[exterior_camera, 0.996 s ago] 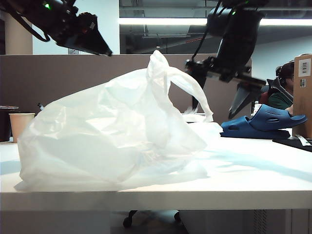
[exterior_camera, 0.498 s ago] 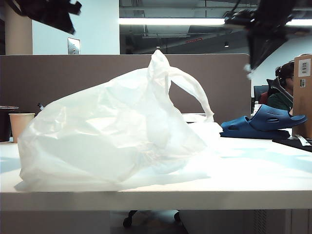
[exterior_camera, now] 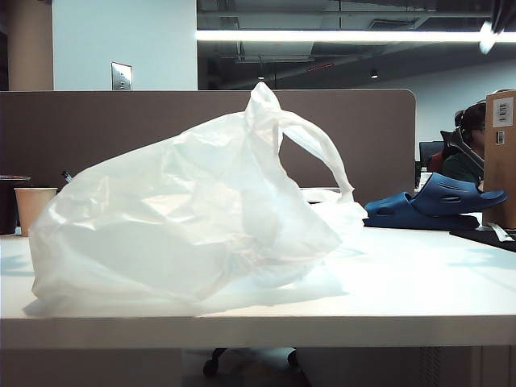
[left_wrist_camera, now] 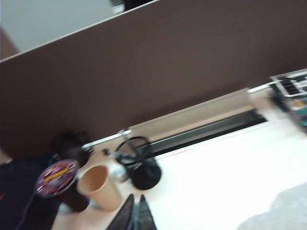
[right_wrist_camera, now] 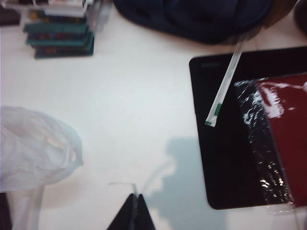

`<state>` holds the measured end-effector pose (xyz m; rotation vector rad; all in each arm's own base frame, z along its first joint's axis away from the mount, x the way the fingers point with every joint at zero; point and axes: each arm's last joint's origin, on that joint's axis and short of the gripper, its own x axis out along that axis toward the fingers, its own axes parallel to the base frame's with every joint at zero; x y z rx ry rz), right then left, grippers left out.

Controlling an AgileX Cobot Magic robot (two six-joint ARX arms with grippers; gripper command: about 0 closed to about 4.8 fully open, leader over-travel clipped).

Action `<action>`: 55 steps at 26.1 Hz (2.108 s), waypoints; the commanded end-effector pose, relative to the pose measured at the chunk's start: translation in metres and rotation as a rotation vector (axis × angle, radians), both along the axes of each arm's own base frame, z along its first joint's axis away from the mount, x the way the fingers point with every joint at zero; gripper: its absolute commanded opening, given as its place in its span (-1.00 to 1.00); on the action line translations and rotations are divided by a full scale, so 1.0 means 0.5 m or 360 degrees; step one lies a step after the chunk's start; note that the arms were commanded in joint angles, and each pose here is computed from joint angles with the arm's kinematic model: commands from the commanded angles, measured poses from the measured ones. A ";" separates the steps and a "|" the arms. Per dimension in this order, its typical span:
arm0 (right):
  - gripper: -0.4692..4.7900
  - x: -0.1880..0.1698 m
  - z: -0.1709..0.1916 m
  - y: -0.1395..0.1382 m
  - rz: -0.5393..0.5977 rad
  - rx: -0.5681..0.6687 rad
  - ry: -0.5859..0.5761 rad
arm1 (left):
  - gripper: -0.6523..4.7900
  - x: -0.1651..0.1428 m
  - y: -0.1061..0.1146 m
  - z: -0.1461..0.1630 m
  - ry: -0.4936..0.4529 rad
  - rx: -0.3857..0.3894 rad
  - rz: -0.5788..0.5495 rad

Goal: Put the power bank into the bag.

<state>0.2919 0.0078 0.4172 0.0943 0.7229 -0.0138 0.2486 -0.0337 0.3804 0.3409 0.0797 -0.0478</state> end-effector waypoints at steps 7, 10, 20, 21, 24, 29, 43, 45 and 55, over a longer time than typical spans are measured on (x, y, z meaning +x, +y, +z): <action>-0.83 -0.129 0.076 -0.016 -0.0037 -0.0001 -0.0321 | -0.79 -0.085 0.046 0.053 -0.0128 -0.0224 0.0033; -0.83 -0.153 0.066 -0.016 -0.0040 -0.0003 -0.0330 | -0.79 -0.109 0.054 0.061 -0.0146 -0.0225 0.0034; -0.83 -0.251 -0.015 -0.016 -0.0041 -0.0002 -0.0395 | -0.79 -0.204 0.058 0.082 -0.0185 -0.0255 0.0029; -0.83 -0.261 -0.021 -0.016 -0.0041 -0.0002 -0.0404 | -0.79 -0.211 0.059 0.082 -0.0176 -0.0255 0.0030; -0.83 -0.288 -0.038 -0.016 -0.0042 -0.0002 -0.0427 | -0.79 -0.232 0.059 0.081 -0.0176 -0.0255 0.0030; -0.83 -0.329 -0.066 -0.016 -0.0047 0.0008 -0.0498 | -0.79 -0.267 0.060 0.066 -0.0217 -0.0320 0.0017; -0.83 -0.436 -0.198 -0.016 -0.0046 0.0013 -0.0691 | -0.79 -0.371 0.061 -0.069 -0.0259 -0.0328 -0.0047; -0.83 -0.444 -0.208 -0.016 -0.0046 0.0013 -0.0702 | -0.79 -0.380 0.062 -0.078 -0.0249 -0.0323 -0.0047; -0.83 -0.484 -0.243 -0.016 -0.0045 0.0015 -0.0815 | -0.79 -0.429 0.062 -0.118 -0.0323 -0.0325 -0.0078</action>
